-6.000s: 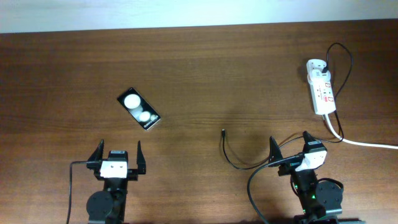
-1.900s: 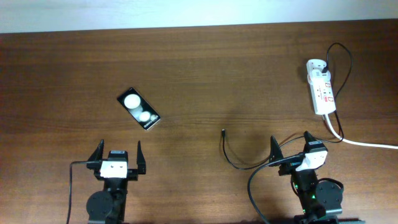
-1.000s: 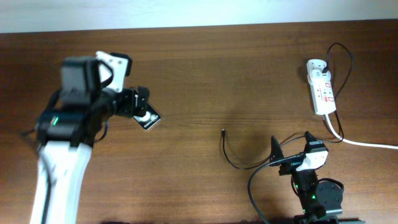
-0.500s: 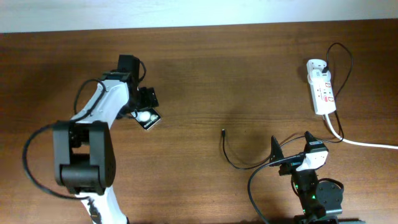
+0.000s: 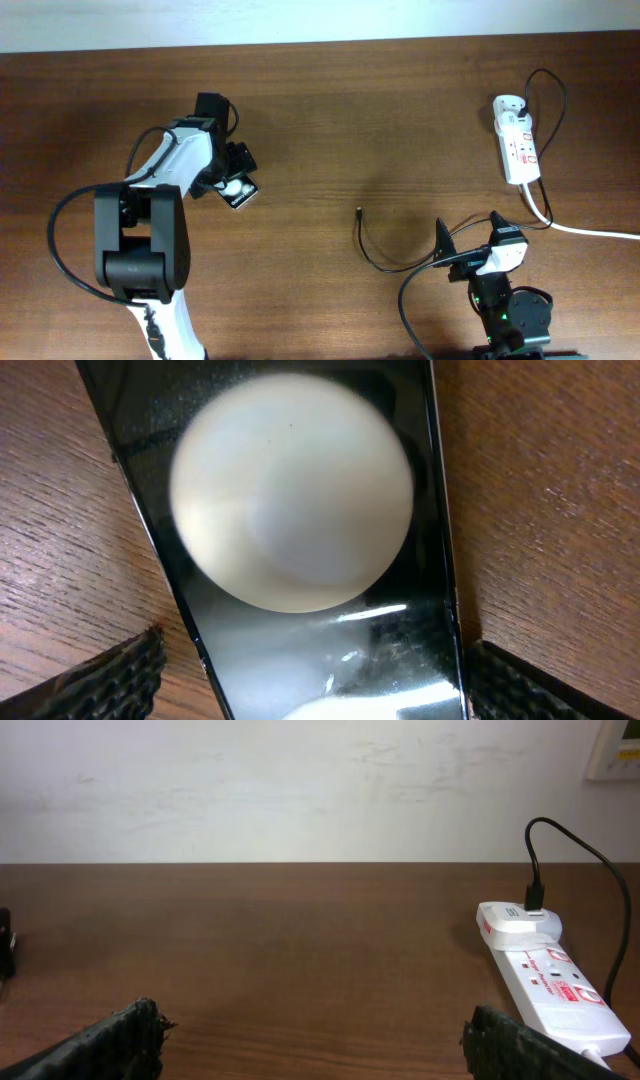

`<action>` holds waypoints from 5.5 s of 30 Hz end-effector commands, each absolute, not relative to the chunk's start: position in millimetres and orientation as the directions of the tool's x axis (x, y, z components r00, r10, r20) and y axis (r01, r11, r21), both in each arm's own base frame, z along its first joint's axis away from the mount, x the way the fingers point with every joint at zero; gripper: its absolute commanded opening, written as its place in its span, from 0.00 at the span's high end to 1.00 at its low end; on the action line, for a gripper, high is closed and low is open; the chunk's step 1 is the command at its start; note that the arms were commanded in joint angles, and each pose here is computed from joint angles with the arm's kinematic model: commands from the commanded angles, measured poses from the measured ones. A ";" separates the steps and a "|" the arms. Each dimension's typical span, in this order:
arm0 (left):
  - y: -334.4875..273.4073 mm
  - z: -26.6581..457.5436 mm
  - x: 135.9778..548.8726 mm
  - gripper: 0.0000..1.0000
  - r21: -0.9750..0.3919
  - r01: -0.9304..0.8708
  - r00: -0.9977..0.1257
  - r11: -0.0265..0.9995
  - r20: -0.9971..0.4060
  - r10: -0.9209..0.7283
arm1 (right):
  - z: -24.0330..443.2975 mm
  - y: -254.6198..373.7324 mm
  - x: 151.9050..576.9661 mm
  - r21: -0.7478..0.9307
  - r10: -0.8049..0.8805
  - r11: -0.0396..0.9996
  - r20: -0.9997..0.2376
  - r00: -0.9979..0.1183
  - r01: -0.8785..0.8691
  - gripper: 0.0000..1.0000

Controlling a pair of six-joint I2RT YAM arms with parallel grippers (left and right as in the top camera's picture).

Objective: Plug charger to phone and switch on socket
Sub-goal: 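Move the left gripper over the black phone and lower onto it, then close the left gripper on the phone's long edges and lift it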

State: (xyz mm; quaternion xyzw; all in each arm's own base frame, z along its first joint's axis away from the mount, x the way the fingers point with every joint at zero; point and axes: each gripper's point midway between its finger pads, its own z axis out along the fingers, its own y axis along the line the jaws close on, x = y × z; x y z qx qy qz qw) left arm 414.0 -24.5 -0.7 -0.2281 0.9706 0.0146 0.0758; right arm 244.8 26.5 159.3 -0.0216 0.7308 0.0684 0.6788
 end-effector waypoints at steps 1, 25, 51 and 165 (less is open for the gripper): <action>-33.2 -28.4 393.1 0.16 -0.004 -0.455 -0.890 0.891 -0.038 -0.455 | 157.1 26.1 244.8 0.064 0.055 0.991 -0.995 -0.080 -0.122 0.01; -171.3 -29.7 325.8 0.01 -0.009 -0.040 -0.996 0.999 0.084 -0.039 | 157.1 26.1 244.8 0.064 0.055 0.991 -0.995 -0.080 -0.122 0.01; -156.8 -30.0 344.5 0.16 0.078 -0.139 -0.990 0.987 -0.021 -0.138 | 157.1 26.1 244.8 0.064 0.055 0.990 -0.995 -0.080 -0.122 0.01; -170.4 -35.1 352.4 0.12 -0.041 -0.081 -0.996 0.996 -0.018 -0.082 | 157.1 26.0 244.8 0.064 0.055 0.991 -0.995 -0.080 -0.121 0.02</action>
